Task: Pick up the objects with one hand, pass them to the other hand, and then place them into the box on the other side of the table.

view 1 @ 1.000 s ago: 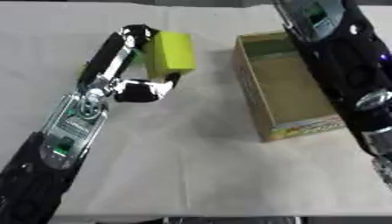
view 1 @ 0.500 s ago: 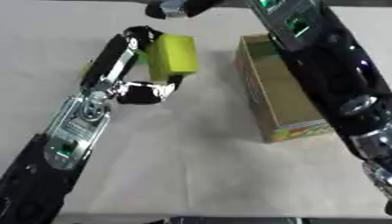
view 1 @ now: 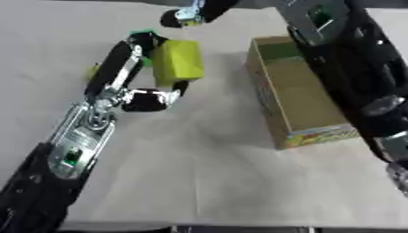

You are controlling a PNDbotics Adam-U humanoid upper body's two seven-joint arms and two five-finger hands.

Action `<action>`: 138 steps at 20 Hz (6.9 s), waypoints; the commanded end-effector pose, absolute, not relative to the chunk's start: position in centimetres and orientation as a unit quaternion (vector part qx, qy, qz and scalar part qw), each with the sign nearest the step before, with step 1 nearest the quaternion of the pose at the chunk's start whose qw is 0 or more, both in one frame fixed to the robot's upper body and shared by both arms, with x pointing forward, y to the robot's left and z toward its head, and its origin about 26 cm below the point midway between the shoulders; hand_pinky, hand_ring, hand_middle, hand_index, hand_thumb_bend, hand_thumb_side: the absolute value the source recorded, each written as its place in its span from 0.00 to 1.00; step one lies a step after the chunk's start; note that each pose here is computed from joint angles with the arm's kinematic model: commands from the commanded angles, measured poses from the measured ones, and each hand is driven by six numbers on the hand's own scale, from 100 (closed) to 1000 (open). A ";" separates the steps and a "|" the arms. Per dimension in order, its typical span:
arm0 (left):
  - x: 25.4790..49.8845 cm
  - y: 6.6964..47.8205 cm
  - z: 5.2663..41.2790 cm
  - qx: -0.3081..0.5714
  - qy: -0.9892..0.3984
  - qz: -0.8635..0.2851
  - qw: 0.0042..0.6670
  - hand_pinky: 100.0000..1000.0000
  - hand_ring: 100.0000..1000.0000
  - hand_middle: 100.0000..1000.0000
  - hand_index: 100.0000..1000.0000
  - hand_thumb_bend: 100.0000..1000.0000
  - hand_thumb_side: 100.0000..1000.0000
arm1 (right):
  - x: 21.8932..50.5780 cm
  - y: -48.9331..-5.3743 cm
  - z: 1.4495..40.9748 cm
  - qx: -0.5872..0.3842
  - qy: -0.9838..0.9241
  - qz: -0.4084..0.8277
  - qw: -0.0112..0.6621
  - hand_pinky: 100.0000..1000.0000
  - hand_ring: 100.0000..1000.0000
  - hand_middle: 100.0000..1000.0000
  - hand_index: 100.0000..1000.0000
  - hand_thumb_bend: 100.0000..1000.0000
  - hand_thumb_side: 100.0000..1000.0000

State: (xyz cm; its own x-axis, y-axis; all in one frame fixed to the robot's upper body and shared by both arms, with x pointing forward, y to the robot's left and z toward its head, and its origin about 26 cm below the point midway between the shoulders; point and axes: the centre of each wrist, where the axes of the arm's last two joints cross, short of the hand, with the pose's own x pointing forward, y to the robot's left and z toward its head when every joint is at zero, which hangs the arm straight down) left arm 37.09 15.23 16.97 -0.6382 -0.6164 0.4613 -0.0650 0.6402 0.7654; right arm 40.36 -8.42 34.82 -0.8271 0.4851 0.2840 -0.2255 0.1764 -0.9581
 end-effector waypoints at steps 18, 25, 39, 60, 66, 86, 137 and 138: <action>37.2 16.7 18.3 0.251 -0.839 -0.328 0.355 0.66 0.55 0.42 0.42 0.00 0.00 | 37.9 -9.1 35.4 -0.110 -0.688 0.681 0.222 0.82 0.71 0.68 0.78 0.45 0.25; 36.9 16.3 19.2 0.258 -0.843 -0.317 0.351 0.65 0.54 0.41 0.42 0.00 0.00 | 37.5 -9.0 35.0 -0.126 -0.687 0.685 0.204 0.84 0.76 0.70 0.78 0.46 0.27; 36.2 15.7 20.2 0.232 -0.852 -0.289 0.370 0.63 0.53 0.39 0.41 0.00 0.02 | 37.5 -8.8 34.2 -0.130 -0.684 0.689 0.201 0.85 0.75 0.73 0.79 0.46 0.27; 36.0 15.2 20.4 0.209 -0.859 -0.284 0.372 0.63 0.52 0.39 0.41 0.00 0.06 | 37.5 -9.0 34.1 -0.154 -0.701 0.666 0.203 0.85 0.76 0.74 0.80 0.47 0.28; 36.0 15.1 20.4 0.207 -0.859 -0.286 0.371 0.63 0.52 0.39 0.41 0.00 0.06 | 37.5 -9.0 34.1 -0.165 -0.705 0.660 0.200 0.85 0.76 0.75 0.82 0.47 0.28; 35.5 14.8 21.2 0.197 -0.868 -0.288 0.354 0.64 0.52 0.39 0.41 0.00 0.07 | 37.9 -8.9 33.7 -0.163 -0.695 0.671 0.203 0.85 0.76 0.76 0.82 0.47 0.28; 35.5 14.7 20.8 0.189 -0.866 -0.294 0.358 0.68 0.59 0.46 0.54 0.00 0.14 | 38.0 -8.9 33.3 -0.125 -0.702 0.661 0.234 0.81 0.65 0.53 0.60 0.25 0.01; 35.5 14.7 20.8 0.189 -0.866 -0.294 0.358 0.68 0.59 0.47 0.55 0.01 0.15 | 38.1 -8.9 33.3 -0.125 -0.702 0.660 0.235 0.81 0.65 0.53 0.59 0.24 0.01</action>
State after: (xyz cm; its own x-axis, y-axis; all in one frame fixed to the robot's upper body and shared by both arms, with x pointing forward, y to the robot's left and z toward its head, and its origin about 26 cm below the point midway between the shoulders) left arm 35.56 14.69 20.06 -0.6577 -0.5424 0.5228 -0.0994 0.7504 0.6534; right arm 38.30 -8.61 32.35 -0.8541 0.4867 0.1835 -0.1594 0.0909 -0.9830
